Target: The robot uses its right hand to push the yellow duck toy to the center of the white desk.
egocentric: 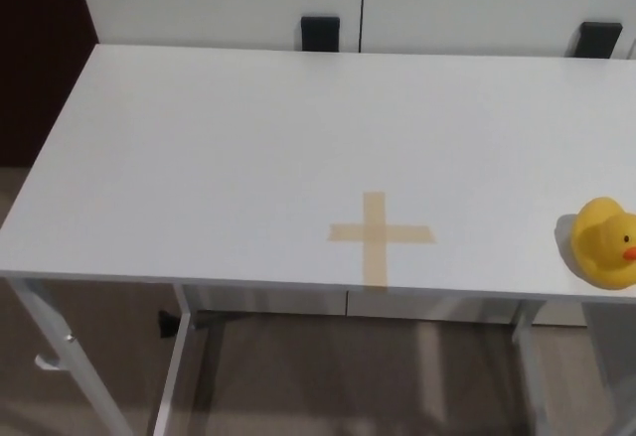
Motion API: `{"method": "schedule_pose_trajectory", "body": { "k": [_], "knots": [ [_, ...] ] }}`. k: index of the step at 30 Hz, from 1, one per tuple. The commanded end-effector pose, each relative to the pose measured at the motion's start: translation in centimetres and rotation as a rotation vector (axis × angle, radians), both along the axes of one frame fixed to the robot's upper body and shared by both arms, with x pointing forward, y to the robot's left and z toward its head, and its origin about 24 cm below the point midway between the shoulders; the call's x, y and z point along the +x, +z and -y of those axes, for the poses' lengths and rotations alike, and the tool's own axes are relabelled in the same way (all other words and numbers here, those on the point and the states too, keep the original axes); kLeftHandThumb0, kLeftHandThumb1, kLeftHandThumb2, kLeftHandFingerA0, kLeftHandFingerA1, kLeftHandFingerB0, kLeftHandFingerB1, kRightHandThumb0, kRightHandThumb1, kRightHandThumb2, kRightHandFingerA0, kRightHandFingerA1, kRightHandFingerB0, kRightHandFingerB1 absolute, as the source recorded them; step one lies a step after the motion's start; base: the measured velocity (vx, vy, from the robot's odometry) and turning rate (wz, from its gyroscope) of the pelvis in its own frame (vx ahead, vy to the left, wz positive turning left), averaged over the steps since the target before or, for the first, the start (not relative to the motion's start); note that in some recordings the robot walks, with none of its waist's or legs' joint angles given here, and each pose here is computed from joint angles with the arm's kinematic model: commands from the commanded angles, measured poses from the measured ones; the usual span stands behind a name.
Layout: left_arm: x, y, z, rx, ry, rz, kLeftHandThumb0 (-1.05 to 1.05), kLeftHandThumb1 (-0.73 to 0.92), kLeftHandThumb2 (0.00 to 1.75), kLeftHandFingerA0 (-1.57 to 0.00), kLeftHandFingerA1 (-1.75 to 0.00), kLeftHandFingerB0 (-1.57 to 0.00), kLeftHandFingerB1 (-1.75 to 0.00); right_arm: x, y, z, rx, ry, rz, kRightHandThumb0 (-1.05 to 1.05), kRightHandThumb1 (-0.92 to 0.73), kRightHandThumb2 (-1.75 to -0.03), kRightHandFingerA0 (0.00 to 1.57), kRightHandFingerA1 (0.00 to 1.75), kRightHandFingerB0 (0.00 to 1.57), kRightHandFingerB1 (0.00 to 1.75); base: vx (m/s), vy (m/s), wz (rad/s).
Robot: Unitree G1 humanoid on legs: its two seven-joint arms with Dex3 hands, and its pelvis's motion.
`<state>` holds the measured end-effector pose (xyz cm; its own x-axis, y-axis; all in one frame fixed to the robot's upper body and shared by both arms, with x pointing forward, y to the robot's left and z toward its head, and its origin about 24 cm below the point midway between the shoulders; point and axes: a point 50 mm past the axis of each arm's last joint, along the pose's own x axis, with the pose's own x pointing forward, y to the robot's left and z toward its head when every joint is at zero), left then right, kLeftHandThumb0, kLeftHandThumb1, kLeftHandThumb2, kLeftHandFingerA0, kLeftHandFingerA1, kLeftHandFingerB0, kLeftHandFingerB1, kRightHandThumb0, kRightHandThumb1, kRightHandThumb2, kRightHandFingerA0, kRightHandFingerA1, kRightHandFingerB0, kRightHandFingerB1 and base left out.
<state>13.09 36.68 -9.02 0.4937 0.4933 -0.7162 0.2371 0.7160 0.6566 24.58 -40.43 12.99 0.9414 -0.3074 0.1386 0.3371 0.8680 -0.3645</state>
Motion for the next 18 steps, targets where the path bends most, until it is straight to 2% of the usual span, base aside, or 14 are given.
{"method": "schedule_pose_trajectory", "body": {
  "k": [1, 2, 3, 4, 7, 8, 9, 10, 12, 13, 15, 16, 17, 18],
  "knots": [
    [0.4, 0.3, 0.0, 0.015, -0.031, 0.034, 0.05, -0.46, 1.48, -1.49, -0.88, -1.49, -0.8, 3.6, -1.1, -4.0, -0.048, 0.08, -0.098, -0.68, -0.76, -1.13, 0.03, 0.4, 0.05, 0.37, 0.0, 0.0, 0.0],
    [0.4, 0.3, -0.1, 0.016, -0.03, 0.035, 0.04, -0.4, 1.41, -1.47, -0.98, -1.36, -0.85, 3.9, -1.4, -4.5, -0.033, 0.095, -0.101, -0.77, -0.92, -0.75, 0.11, 0.3, 0.1, 0.25, 0.0, 0.0, 0.0],
    [0.4, 0.3, -0.1, 0.016, -0.029, 0.036, 0.04, -0.4, 1.41, -1.47, -0.98, -1.36, -0.85, 4.1, -1.6, -4.8, -0.022, 0.107, -0.103, -0.77, -0.92, -0.75, 0.11, 0.3, 0.1, 0.25, 0.0, 0.0, 0.0],
    [0.4, 0.3, -0.1, 0.014, -0.027, 0.037, 0.05, -0.45, 1.48, -1.46, -0.96, -1.41, -0.83, 4.4, -2.0, -5.3, -0.008, 0.118, -0.109, -0.76, -0.74, -1.14, 0.04, 0.45, 0.0, 0.35, 0.0, 0.0, 0.0],
    [0.4, 0.3, 0.0, 0.013, -0.04, 0.035, 0.06, -0.47, 1.5, -1.43, -0.93, -1.41, -0.83, 4.9, -2.9, -6.1, 0.005, 0.132, -0.143, -0.75, -0.75, -1.15, 0.03, 0.45, 0.0, 0.34, 0.0, 0.0, 0.0],
    [0.5, 0.3, 0.1, 0.012, -0.053, 0.035, 0.07, -0.52, 1.46, -1.48, -0.89, -1.41, -0.79, 5.1, -3.4, -6.5, 0.013, 0.136, -0.164, -0.85, -0.81, -1.15, 0.11, 0.47, 0.0, 0.31, 0.0, 0.0, 0.0],
    [0.5, 0.2, 0.2, 0.011, -0.055, 0.035, 0.07, -0.52, 1.46, -1.48, -0.89, -1.41, -0.79, 5.2, -3.5, -6.5, 0.014, 0.135, -0.167, -0.85, -0.81, -1.15, 0.11, 0.47, 0.0, 0.31, 0.0, 0.0, 0.0],
    [0.5, 0.1, 0.3, 0.001, -0.03, 0.037, 0.05, -0.52, 1.39, -1.41, -0.96, -1.42, -0.88, 5.6, -4.8, -7.4, 0.034, 0.148, -0.191, -0.79, -0.76, -1.16, 0.12, 0.49, 0.0, 0.37, 0.0, 0.0, 0.0],
    [0.5, 0.1, 0.3, -0.004, -0.019, 0.037, 0.05, -0.52, 1.39, -1.41, -0.96, -1.42, -0.88, 5.8, -5.3, -7.8, 0.041, 0.153, -0.201, -0.79, -0.76, -1.16, 0.12, 0.49, 0.0, 0.37, 0.0, 0.0, 0.0],
    [0.5, 0.1, 0.3, 0.001, -0.027, 0.038, 0.06, -0.57, 1.52, -1.46, -0.89, -1.47, -0.85, 5.9, -5.6, -8.0, 0.048, 0.156, -0.201, -0.81, -0.77, -1.12, 0.08, 0.48, 0.04, 0.41, 0.0, 0.0, 0.0],
    [0.5, 0.1, 0.4, 0.005, -0.033, 0.039, 0.06, -0.57, 1.52, -1.46, -0.89, -1.47, -0.85, 6.0, -5.9, -8.2, 0.052, 0.159, -0.2, -0.81, -0.77, -1.12, 0.08, 0.48, 0.04, 0.41, 0.0, 0.0, 0.0],
    [0.5, 0.1, 0.4, 0.007, -0.039, 0.04, 0.05, -0.56, 1.48, -1.48, -0.88, -1.49, -0.84, 6.1, -6.2, -8.4, 0.058, 0.162, -0.204, -0.85, -0.92, -0.73, 0.14, 0.38, 0.07, 0.3, 0.0, 0.0, 0.0],
    [0.5, 0.0, 0.5, 0.007, -0.048, 0.037, 0.03, -0.35, 1.32, -1.51, -0.96, -1.4, -0.87, 6.2, -6.9, -9.0, 0.074, 0.166, -0.22, -0.81, -0.92, -0.75, 0.16, 0.39, 0.07, 0.3, 0.0, 0.0, 0.0],
    [0.4, -0.1, 0.6, 0.006, -0.052, 0.034, 0.03, -0.35, 1.32, -1.51, -0.96, -1.4, -0.87, 6.2, -7.2, -9.3, 0.082, 0.169, -0.229, -0.81, -0.92, -0.75, 0.16, 0.39, 0.07, 0.3, 0.0, 0.0, 0.0]
  ]
}}
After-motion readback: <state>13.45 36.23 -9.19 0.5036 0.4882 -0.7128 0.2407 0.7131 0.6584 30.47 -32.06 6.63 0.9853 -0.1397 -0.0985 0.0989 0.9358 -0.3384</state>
